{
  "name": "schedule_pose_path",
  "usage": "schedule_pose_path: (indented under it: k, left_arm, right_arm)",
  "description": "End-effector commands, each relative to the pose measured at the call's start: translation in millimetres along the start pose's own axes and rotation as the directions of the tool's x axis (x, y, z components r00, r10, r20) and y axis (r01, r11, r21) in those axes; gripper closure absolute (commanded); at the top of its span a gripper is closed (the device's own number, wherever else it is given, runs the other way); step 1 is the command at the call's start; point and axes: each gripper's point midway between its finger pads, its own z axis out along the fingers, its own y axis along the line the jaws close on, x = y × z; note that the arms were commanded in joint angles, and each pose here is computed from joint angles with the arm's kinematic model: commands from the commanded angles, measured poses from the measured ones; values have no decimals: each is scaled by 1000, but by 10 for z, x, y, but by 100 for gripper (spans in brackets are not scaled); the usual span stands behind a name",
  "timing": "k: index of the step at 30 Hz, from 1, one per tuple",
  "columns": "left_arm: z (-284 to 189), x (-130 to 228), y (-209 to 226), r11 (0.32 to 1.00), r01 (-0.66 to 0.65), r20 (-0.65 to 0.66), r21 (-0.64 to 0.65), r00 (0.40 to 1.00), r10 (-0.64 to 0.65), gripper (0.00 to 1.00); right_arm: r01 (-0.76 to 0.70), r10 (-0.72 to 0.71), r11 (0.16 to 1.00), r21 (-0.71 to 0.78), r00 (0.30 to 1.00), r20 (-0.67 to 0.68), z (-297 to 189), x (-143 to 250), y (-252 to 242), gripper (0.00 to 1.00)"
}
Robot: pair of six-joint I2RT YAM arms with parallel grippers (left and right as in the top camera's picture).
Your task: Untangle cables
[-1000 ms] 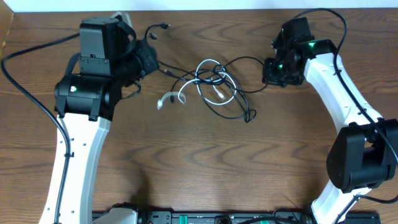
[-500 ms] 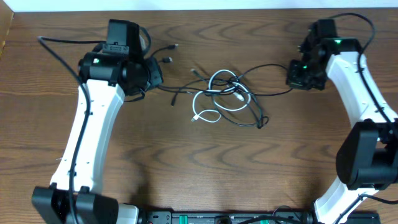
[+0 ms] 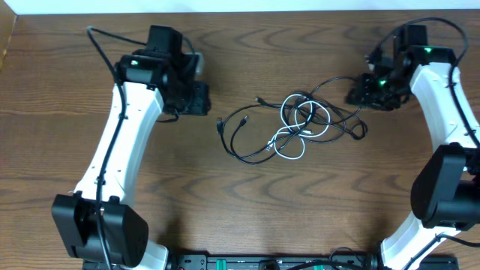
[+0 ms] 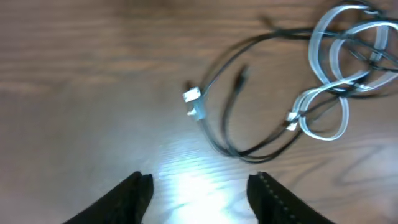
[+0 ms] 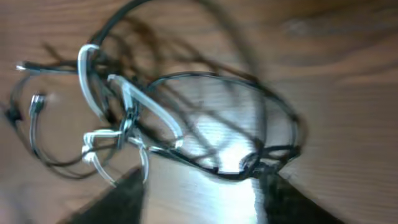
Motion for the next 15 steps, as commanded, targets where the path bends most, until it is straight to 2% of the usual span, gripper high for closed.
schedule_pose_path:
  k: [1, 4, 10, 15]
  left_arm:
    - [15, -38, -349, 987, -127, 26, 97, 992, 125, 43]
    - [57, -134, -687, 966, -203, 82, 160, 978, 192, 43]
    - [318, -282, -1236, 918, -342, 160, 198, 936, 314, 41]
    - [761, -247, -1695, 869, -434, 165, 235, 899, 405, 42]
  right_arm:
    - [92, -91, 994, -53, 996, 23, -91, -10, 213, 29]
    - [65, -64, 997, -35, 997, 34, -105, -42, 146, 22]
    - [-38, 38, 999, -10, 996, 86, -213, -165, -183, 17]
    - [-91, 92, 996, -14, 990, 107, -293, -192, -392, 17]
